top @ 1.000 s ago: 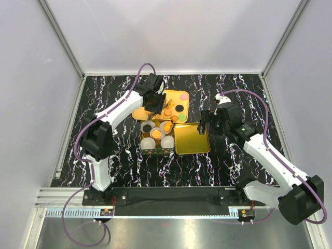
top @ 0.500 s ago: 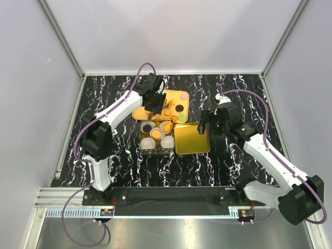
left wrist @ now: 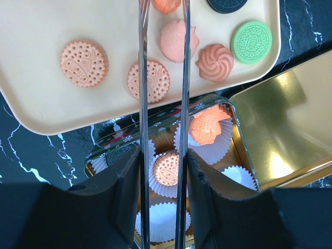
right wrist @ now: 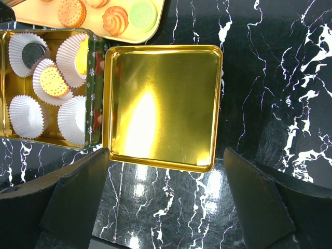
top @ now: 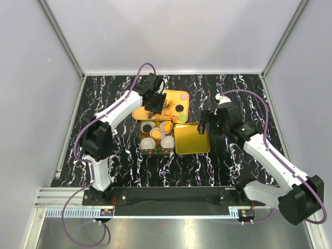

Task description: Pack the cookies

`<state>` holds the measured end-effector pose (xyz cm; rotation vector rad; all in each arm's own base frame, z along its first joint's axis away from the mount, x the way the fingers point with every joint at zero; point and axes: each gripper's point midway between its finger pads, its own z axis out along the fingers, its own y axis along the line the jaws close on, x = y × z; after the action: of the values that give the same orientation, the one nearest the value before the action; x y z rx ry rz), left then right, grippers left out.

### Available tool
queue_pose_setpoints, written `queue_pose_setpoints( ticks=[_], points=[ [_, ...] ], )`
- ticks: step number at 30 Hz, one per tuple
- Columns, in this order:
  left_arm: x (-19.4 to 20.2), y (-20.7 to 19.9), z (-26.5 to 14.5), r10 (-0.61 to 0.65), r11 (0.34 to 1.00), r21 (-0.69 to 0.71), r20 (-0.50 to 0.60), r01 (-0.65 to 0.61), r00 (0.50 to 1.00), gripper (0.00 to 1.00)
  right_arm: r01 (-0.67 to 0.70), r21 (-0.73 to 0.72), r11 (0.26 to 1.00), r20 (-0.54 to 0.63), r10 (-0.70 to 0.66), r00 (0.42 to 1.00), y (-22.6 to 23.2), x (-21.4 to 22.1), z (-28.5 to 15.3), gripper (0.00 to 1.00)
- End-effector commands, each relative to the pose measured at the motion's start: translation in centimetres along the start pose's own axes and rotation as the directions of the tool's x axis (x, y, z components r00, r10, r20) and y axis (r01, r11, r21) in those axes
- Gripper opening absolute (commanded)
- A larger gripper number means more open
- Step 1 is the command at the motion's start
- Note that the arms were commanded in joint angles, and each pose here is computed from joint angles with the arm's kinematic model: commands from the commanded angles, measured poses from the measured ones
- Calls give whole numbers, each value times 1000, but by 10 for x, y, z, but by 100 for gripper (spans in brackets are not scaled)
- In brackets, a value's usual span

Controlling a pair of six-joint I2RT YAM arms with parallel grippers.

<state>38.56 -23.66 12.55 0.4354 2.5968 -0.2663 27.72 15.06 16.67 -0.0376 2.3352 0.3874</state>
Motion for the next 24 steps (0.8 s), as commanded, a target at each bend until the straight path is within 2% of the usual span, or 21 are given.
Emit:
queue_pose_setpoints(
  ticks=[1, 24],
  points=[
    [-22, -6, -19, 10, 999, 29, 83, -12, 996, 41, 9, -26, 1000, 47, -7, 999, 6, -13, -2, 100],
    [-26, -11, -15, 19, 999, 44, 81, -23, 997, 43, 11, -25, 1000, 42, -10, 999, 6, -13, 0, 100]
  ],
)
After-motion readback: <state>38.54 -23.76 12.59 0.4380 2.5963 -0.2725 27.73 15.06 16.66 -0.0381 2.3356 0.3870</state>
